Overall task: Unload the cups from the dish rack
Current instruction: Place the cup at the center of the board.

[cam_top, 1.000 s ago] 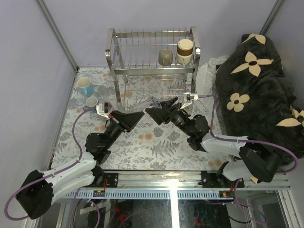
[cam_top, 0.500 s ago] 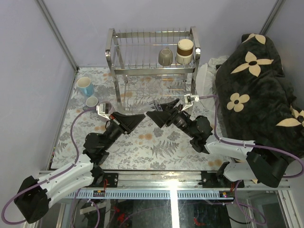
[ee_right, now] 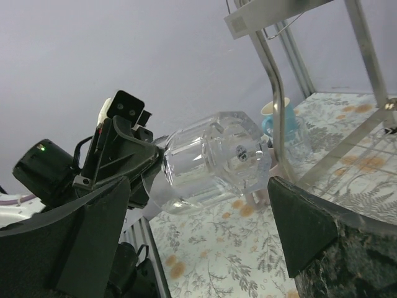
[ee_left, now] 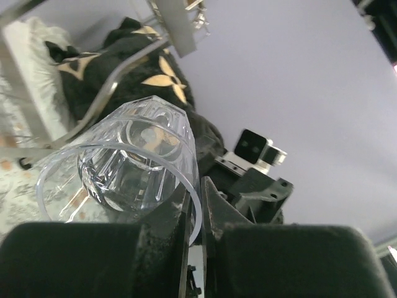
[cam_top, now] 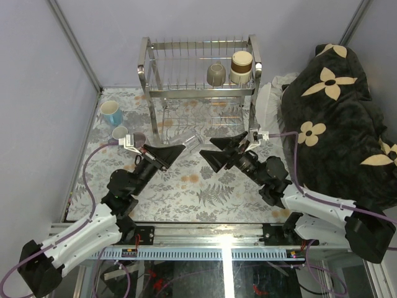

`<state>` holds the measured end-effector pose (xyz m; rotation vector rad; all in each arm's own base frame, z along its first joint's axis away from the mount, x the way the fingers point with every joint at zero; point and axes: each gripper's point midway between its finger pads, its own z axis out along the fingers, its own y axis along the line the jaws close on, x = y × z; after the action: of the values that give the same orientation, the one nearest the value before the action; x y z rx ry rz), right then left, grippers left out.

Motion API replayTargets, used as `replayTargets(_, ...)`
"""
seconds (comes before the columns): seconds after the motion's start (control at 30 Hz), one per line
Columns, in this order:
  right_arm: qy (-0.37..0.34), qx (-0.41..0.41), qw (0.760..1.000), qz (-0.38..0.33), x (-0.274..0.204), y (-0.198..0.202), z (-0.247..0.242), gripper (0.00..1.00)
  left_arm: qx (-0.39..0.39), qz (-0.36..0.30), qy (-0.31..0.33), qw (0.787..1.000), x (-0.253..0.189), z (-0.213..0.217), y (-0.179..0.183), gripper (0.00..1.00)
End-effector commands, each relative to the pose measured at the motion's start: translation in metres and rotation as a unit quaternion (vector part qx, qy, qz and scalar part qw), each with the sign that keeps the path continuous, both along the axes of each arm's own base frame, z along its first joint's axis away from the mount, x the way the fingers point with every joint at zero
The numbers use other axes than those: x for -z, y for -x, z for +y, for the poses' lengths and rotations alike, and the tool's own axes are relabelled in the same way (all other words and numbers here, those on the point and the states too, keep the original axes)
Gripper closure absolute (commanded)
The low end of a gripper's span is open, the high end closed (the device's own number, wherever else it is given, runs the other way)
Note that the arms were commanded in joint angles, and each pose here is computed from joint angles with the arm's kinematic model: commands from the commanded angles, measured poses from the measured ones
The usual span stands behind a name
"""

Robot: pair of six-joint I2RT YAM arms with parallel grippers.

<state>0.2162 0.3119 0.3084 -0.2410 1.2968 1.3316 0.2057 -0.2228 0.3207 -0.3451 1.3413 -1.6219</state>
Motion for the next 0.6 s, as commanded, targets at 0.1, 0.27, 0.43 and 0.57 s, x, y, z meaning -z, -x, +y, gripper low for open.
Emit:
replayTargets(0.1, 0.069, 0.073, 0.995, -0.017, 0.015, -0.006, -0.030, 0.01, -0.124, 0.090, -0.096, 0.984, 0.007, 0.042, -0.019, 1.00)
replayTargets(0.27, 0.083, 0.092, 0.992, -0.022, 0.024, -0.001, -0.046, 0.01, -0.208, 0.168, -0.171, 0.948, 0.030, 0.085, -0.017, 1.00)
replayTargets(0.43, 0.113, 0.103, 0.988, -0.014, 0.028, -0.003, -0.051, 0.00, -0.280, 0.204, -0.238, 0.907, 0.039, 0.130, -0.005, 1.00)
replayTargets(0.57, 0.110, 0.105, 0.988, -0.012, 0.033, -0.001, -0.053, 0.00, -0.337, 0.222, -0.278, 0.871, 0.036, 0.164, 0.004, 1.00)
